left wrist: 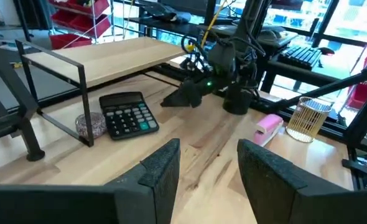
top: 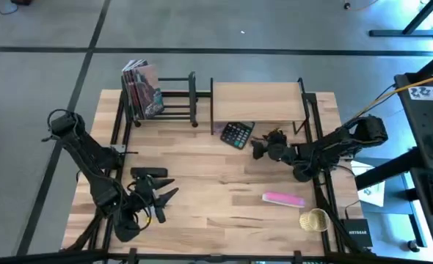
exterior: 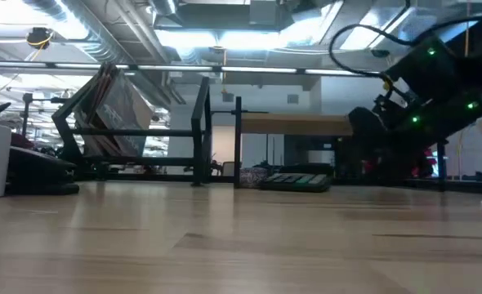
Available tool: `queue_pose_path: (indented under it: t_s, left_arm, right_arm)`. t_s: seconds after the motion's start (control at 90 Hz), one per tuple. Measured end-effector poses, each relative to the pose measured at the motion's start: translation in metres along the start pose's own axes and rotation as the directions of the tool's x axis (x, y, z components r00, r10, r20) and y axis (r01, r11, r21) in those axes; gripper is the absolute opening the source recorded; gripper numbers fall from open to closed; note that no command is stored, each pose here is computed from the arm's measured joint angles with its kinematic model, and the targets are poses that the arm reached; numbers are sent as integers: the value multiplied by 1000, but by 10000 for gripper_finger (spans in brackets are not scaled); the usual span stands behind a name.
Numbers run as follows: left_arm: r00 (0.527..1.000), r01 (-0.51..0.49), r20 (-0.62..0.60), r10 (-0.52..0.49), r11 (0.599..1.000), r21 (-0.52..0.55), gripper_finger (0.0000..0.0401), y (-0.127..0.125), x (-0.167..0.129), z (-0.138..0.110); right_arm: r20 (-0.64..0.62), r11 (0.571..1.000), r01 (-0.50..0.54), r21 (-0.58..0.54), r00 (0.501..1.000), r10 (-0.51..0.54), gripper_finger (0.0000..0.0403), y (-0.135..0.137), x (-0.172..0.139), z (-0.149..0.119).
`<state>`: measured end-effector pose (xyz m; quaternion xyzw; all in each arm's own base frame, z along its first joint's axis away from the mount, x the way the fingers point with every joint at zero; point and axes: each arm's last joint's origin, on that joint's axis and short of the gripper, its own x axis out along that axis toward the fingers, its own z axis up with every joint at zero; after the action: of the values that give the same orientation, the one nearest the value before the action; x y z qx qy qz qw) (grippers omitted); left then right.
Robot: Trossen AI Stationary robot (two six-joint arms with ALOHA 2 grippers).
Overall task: Stock shelves
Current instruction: Remove the black calculator from under the shelf
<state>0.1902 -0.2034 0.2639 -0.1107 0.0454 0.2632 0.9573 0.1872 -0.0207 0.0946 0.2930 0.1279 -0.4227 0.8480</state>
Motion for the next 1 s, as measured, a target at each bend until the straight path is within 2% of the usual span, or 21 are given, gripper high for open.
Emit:
queue_pose_path:
  t_s: [0.222,0.478,0.7,1.0]
  left_arm:
    - [1000,0,0,0,1000,0,143,0,0,0]
    - [1000,0,0,0,1000,-2,143,0,0,0]
    - [1000,0,1,0,1000,-3,143,0,0,0]
    - [1000,0,1,0,1000,-12,143,0,0,0]
  right_arm:
    - [31,997,-72,34,997,71,317,-9,4,11]
    - [57,999,-36,35,998,34,308,-15,13,21]
    - [41,993,-103,51,994,101,303,-16,17,26]
    - [43,999,-45,2,998,45,303,-6,45,15]
